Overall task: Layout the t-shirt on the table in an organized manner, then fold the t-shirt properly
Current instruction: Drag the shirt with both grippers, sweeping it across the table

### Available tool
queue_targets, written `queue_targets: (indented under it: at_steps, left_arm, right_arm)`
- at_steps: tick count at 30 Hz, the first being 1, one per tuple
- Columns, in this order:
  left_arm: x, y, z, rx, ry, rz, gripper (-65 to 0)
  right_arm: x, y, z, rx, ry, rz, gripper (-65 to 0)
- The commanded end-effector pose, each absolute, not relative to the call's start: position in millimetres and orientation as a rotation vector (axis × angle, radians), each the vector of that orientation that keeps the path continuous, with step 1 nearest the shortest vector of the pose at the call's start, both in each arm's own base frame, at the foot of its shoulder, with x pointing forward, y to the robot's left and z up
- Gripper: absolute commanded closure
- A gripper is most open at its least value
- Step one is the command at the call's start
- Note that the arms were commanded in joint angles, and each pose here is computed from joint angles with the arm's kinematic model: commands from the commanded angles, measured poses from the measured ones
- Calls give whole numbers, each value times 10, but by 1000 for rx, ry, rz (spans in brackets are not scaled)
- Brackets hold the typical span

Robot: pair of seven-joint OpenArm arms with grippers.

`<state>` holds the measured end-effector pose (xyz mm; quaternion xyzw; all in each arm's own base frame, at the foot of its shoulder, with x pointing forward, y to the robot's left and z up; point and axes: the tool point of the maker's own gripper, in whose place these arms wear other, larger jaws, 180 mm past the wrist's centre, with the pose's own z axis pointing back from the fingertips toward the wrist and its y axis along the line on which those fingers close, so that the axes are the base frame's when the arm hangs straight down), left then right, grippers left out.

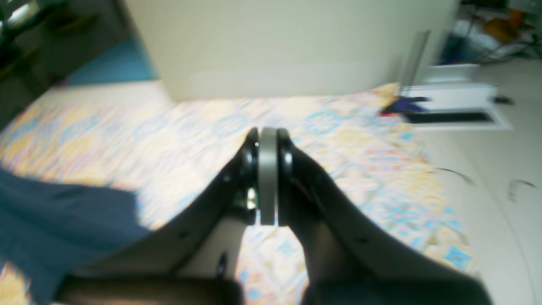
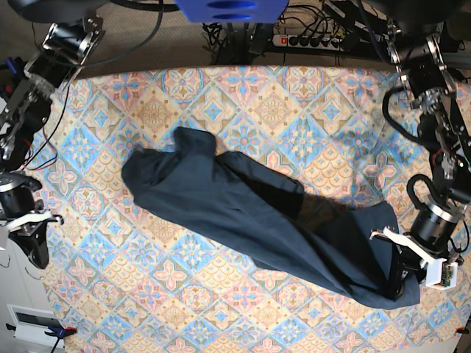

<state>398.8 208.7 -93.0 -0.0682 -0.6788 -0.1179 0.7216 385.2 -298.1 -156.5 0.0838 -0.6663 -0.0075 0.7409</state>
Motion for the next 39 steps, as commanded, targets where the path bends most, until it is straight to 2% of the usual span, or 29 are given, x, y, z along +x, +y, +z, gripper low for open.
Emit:
queue_targets:
  at_steps: [1,5,10,13,17,19,27,33,39]
  left_arm:
    - [3989,2105,-706,-139,-1568,-270,0]
    - [3985,2113,-829,-134,-1510,-269,0]
    - [3911,2131,-1211,-147,-1412,-251,0]
    - [3873,2170,-1385,-149,-1368,-234,0]
    - [3796,2180,-1577,-153,-1319,-227,0]
    - [3752,2233,-1648,-146,-1302,-211,0]
    - [3661,2387,-1736,-124,-1282,-169,0]
    - [3644,2389,-1762,-124,-1275,-168,0]
    - [3622,2389,-1807,-125,-1262,-167,0]
  right_arm:
    - [3856,-3008,-1445,177,-1481,13,-1]
    - [3808,-2943,-1665,176,-1372,43,-3]
    - [3425,-2312,-2305,240,-1169,252,-16]
    - [3232,-2018,-2524,294,-1110,303,-86]
    - [3061,-1726,-2798,355,-1018,356,-223]
    - [2991,-1672,-2945,330,-970,391,-271]
    - [2877,-1542,-3420,76,-819,644,-279]
    - [2813,-1270,-3610,51,-809,786,-279]
    - [2815,-1296,-3741,61,-794,780,-279]
